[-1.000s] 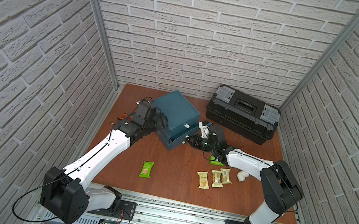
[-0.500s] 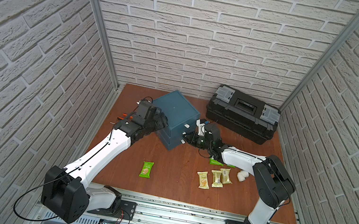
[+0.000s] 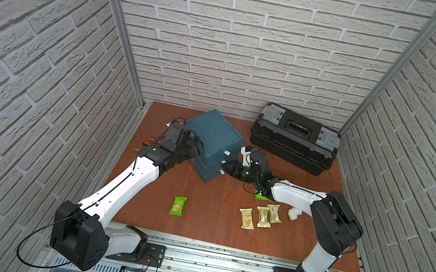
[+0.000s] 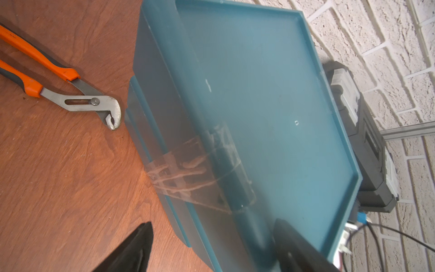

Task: Take the cookies out of the drawer
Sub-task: Close the drawer in the storage box, then open the drawer in the storage box.

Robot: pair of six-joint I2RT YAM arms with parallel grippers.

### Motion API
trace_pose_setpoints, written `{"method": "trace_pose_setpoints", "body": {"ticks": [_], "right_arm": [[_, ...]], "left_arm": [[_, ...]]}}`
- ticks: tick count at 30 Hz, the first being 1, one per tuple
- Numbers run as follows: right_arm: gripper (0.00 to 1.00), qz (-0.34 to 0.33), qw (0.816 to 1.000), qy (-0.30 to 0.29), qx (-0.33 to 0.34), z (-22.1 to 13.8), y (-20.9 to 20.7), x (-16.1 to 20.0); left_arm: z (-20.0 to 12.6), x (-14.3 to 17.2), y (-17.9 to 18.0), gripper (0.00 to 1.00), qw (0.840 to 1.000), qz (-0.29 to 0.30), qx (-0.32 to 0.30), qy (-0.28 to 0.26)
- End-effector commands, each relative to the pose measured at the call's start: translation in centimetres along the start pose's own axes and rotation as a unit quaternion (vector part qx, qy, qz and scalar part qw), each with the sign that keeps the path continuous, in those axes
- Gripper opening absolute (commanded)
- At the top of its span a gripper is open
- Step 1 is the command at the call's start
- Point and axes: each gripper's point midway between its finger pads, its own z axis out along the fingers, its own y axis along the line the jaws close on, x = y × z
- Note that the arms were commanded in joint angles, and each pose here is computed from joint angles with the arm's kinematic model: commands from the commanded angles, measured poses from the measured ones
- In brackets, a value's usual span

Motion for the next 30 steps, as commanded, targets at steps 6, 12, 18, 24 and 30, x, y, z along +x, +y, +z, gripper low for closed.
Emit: {"method": "trace_pose_setpoints", "body": {"ticks": [6, 12, 18, 24, 30], "right_arm": [[0.58, 0.016, 1.000, -0.020, 0.003, -1.6, -1.2, 1.2], [0.58, 0.031, 0.999, -0.011, -0.011, 0.7, -1.0, 1.4], [0.58, 0.043, 0.999, 0.001, -0.025, 3.1, -0.7, 1.5], [0.54, 0.051, 0.998, 0.010, -0.030, 4.8, -1.1, 1.7], [0.40, 0.061, 0.997, 0.015, -0.038, 5.8, -1.3, 2.1]], "left_arm": [[-0.8, -1.4, -1.4, 0.89, 1.000, 0.001, 0.012, 0.000], [0.1, -1.1, -1.0, 0.92, 1.000, -0.005, -0.001, 0.007], [1.1, -0.4, 0.2, 0.89, 0.999, -0.015, -0.024, 0.019], [1.5, 0.3, 1.0, 0.84, 0.999, -0.019, -0.035, 0.026], [1.6, 0.5, 1.3, 0.80, 0.999, -0.019, -0.040, 0.031]]}}
